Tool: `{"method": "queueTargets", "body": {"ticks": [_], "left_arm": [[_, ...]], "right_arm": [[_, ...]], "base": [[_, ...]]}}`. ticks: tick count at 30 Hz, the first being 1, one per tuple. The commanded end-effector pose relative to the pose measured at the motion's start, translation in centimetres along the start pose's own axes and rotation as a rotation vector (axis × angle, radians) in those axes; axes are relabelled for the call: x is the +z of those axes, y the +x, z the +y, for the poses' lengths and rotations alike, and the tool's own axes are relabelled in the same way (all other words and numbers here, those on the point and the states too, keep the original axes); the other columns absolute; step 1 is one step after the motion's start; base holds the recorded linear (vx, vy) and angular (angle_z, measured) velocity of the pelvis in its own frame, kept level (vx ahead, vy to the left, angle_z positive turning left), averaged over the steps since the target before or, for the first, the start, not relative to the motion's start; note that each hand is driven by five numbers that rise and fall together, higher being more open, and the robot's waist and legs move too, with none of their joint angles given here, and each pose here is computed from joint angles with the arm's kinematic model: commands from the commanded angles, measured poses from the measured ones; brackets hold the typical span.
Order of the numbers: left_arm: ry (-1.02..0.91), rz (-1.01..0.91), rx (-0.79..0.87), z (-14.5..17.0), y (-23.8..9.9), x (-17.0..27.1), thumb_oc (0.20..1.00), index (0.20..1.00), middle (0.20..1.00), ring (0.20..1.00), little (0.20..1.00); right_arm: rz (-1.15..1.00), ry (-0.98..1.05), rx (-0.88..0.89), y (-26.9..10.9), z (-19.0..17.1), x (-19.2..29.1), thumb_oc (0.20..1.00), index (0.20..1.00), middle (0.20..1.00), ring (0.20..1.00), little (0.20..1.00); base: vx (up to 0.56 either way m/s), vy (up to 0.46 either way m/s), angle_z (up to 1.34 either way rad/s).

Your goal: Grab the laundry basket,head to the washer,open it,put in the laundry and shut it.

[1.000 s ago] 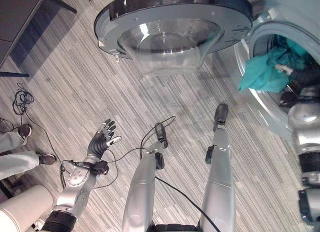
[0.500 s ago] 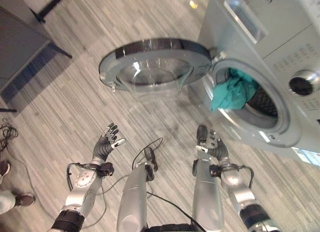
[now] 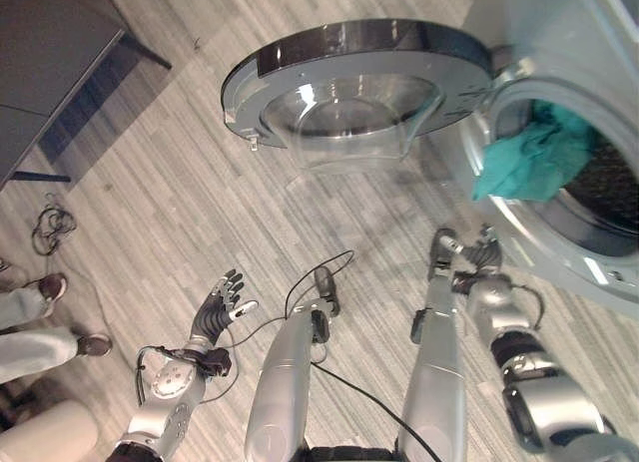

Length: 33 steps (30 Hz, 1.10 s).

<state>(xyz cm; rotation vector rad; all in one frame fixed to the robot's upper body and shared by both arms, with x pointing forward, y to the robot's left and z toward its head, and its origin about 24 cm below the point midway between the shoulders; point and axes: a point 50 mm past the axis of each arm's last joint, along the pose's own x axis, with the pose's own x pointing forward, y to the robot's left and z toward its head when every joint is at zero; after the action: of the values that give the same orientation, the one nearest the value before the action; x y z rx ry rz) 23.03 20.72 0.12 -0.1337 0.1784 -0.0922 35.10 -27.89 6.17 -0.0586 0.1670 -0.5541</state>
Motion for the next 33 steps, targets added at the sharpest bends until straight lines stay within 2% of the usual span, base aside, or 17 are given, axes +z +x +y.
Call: {"method": "queueTargets", "body": {"ticks": [1, 10, 19, 25, 26, 27, 28, 29, 30, 33], "left_arm": [[-0.037, -0.127, -0.042, -1.0, 0.4, 2.4, 1.000, 1.000, 1.000, 1.000, 1.000], [-0.101, -0.204, -0.104, -2.7, 1.0, 4.0, 1.000, 1.000, 1.000, 1.000, 1.000], [-0.112, -0.247, -0.177, -4.0, 1.6, 5.2, 1.000, 1.000, 1.000, 1.000, 1.000], [-0.116, -0.265, -0.176, -3.6, 1.5, 5.8, 1.000, 1.000, 1.000, 1.000, 1.000], [-0.115, -0.269, -0.176, -3.5, 1.5, 5.9, 1.000, 1.000, 1.000, 1.000, 1.000], [-0.111, -0.270, -0.171, -3.4, 1.5, 5.9, 1.000, 1.000, 1.000, 1.000, 1.000], [-0.109, -0.267, -0.170, -3.3, 1.5, 5.9, 1.000, 1.000, 1.000, 1.000, 1.000], [-0.110, -0.267, -0.170, -3.3, 1.5, 5.9, 1.000, 1.000, 1.000, 1.000, 1.000], [-0.112, -0.264, -0.169, -3.3, 1.5, 5.8, 1.000, 1.000, 1.000, 1.000, 1.000], [-0.110, -0.262, -0.168, -3.2, 1.6, 5.7, 1.000, 1.000, 1.000, 1.000, 1.000]], "right_arm": [[0.003, 0.078, -0.115, 0.4, -2.9, -0.3, 1.000, 1.000, 1.000, 1.000, 1.000], [-0.093, 0.352, -0.287, 2.6, -7.2, 6.2, 1.000, 1.000, 1.000, 1.000, 1.000], [-0.256, 0.495, -0.299, 3.0, -8.7, 12.7, 1.000, 1.000, 1.000, 1.000, 1.000], [-0.330, 0.593, -0.332, 2.8, -10.6, 15.8, 1.000, 1.000, 1.000, 1.000, 1.000], [-0.337, 0.603, -0.335, 2.8, -10.9, 16.1, 0.812, 0.812, 0.812, 0.812, 0.812], [-0.349, 0.606, -0.335, 2.7, -11.0, 16.4, 0.548, 0.548, 0.548, 0.548, 0.548], [-0.357, 0.604, -0.331, 2.7, -11.1, 16.7, 0.401, 0.401, 0.401, 0.401, 0.401], [-0.357, 0.604, -0.331, 2.7, -11.1, 16.7, 0.294, 0.294, 0.294, 0.294, 0.294], [-0.371, 0.588, -0.326, 2.6, -11.2, 16.9, 0.200, 0.200, 0.200, 0.200, 0.200], [-0.393, 0.571, -0.324, 2.5, -11.2, 17.2, 0.200, 0.200, 0.200, 0.200, 0.200]], "base": [[0.00, 0.000, 0.00], [0.02, -0.018, 0.07], [0.02, -0.026, 0.10], [0.01, -0.003, 0.01], [0.00, 0.000, 0.00], [0.00, 0.000, 0.00], [0.00, 0.000, 0.00], [0.00, 0.000, 0.00], [0.00, 0.000, 0.00], [0.00, 0.000, 0.00]]}}
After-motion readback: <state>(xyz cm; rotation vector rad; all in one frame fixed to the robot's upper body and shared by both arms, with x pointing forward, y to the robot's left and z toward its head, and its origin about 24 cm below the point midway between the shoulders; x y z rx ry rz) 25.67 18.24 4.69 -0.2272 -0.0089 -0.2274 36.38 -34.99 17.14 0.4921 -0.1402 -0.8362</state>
